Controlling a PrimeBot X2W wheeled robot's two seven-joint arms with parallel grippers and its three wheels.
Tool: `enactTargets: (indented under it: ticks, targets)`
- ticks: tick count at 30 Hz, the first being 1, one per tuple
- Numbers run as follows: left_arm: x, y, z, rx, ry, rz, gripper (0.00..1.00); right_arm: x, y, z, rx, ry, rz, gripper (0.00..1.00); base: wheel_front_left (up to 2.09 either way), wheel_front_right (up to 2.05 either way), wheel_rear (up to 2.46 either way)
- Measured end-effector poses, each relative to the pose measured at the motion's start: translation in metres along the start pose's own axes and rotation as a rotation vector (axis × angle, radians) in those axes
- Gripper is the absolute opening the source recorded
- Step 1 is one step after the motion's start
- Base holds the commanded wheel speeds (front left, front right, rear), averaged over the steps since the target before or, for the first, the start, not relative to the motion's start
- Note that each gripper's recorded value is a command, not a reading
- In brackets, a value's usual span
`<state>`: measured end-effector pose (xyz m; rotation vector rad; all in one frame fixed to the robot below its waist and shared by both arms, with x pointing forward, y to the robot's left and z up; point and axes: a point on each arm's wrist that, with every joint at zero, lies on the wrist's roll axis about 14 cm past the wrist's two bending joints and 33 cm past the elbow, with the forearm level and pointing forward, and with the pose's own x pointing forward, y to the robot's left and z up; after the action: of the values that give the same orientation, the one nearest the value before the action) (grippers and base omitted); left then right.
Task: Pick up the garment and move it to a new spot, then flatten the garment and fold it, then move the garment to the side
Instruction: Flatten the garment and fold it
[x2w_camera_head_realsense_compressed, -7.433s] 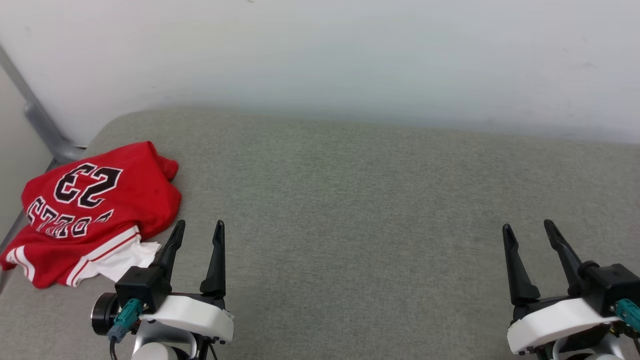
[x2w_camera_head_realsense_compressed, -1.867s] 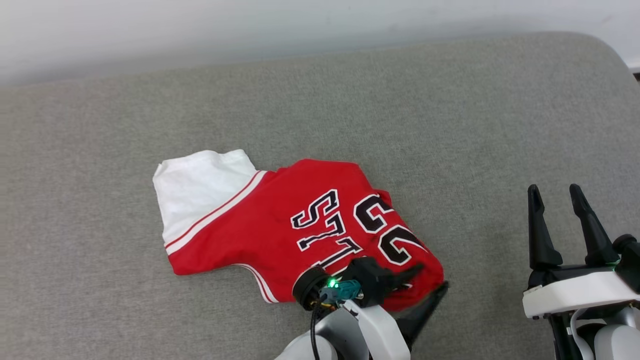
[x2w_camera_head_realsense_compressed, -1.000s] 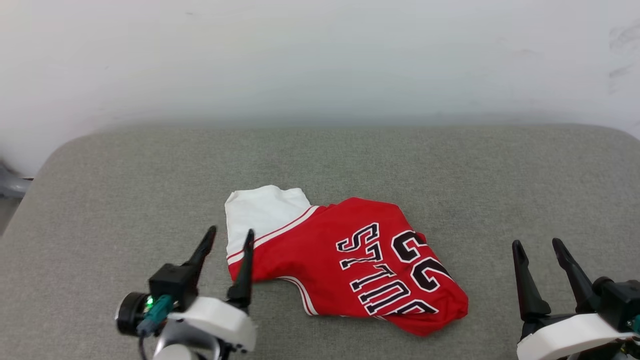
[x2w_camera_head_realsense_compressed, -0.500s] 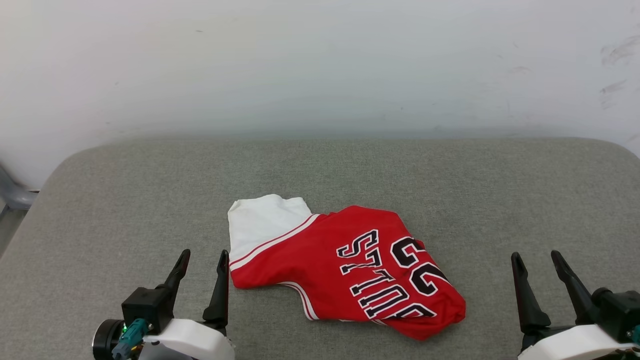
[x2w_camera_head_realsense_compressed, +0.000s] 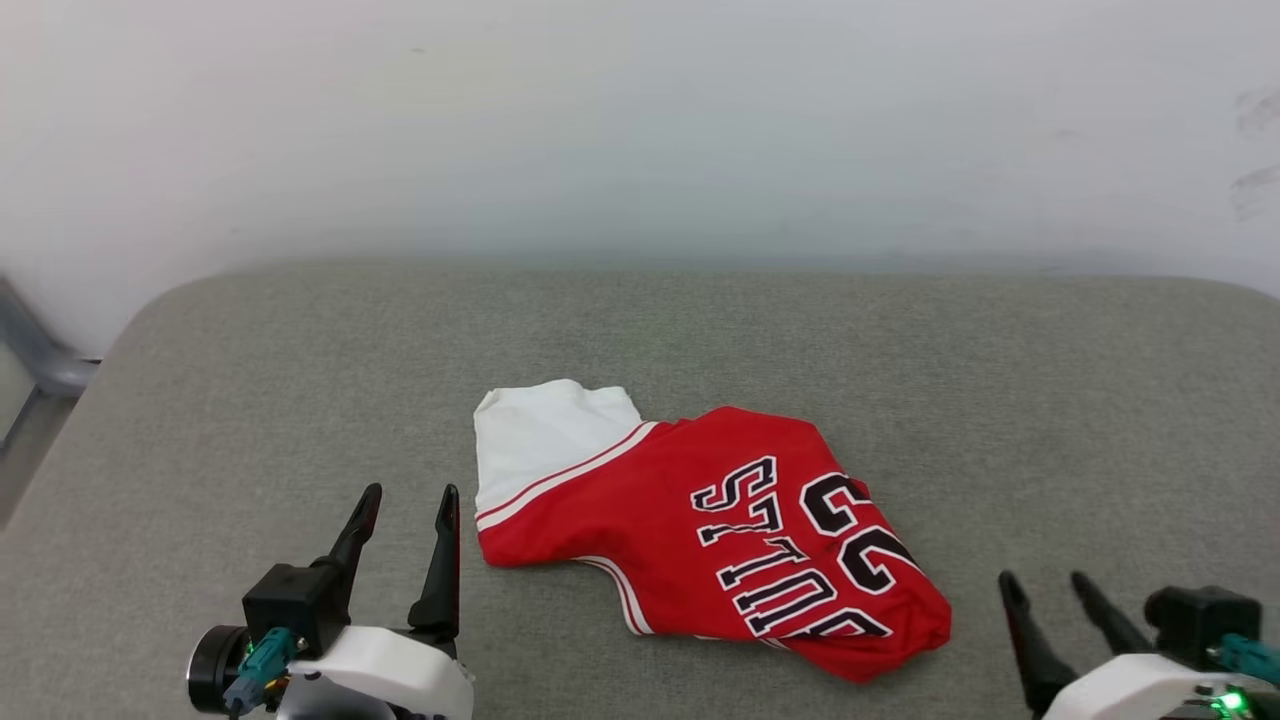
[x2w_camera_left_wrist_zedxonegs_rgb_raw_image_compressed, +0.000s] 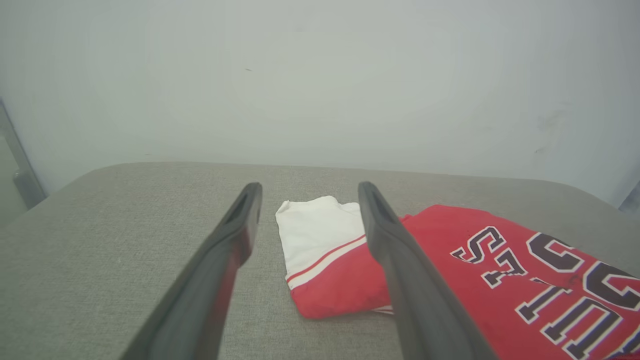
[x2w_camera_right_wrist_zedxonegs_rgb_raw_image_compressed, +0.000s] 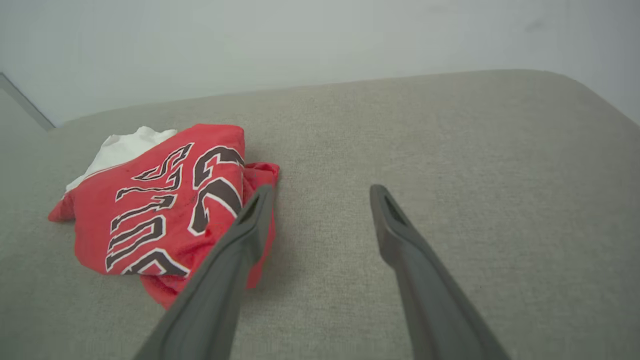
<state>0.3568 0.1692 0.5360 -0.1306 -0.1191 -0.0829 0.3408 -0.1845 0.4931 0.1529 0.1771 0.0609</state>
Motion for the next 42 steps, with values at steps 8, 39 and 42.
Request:
enactTargets:
  ticks: [8, 39, 42]
  targets:
    - [0.0, 0.011, 0.007, -0.007, -0.025, 0.043, 1.0, 0.027, 0.023, -0.036, -0.037, 0.289, 0.128, 1.0, 0.0, 0.0, 0.0]
    - [0.03, 0.037, -0.021, -0.033, 0.012, 0.144, 1.0, 0.128, 0.07, -0.093, -0.28, 0.733, 0.413, 0.0, 0.0, 0.0, 0.0]
    - [0.033, 0.036, -0.024, -0.039, 0.016, 0.138, 1.0, 0.155, 0.063, -0.059, -0.309, 0.633, 0.38, 0.0, 0.0, 0.0, 0.0]
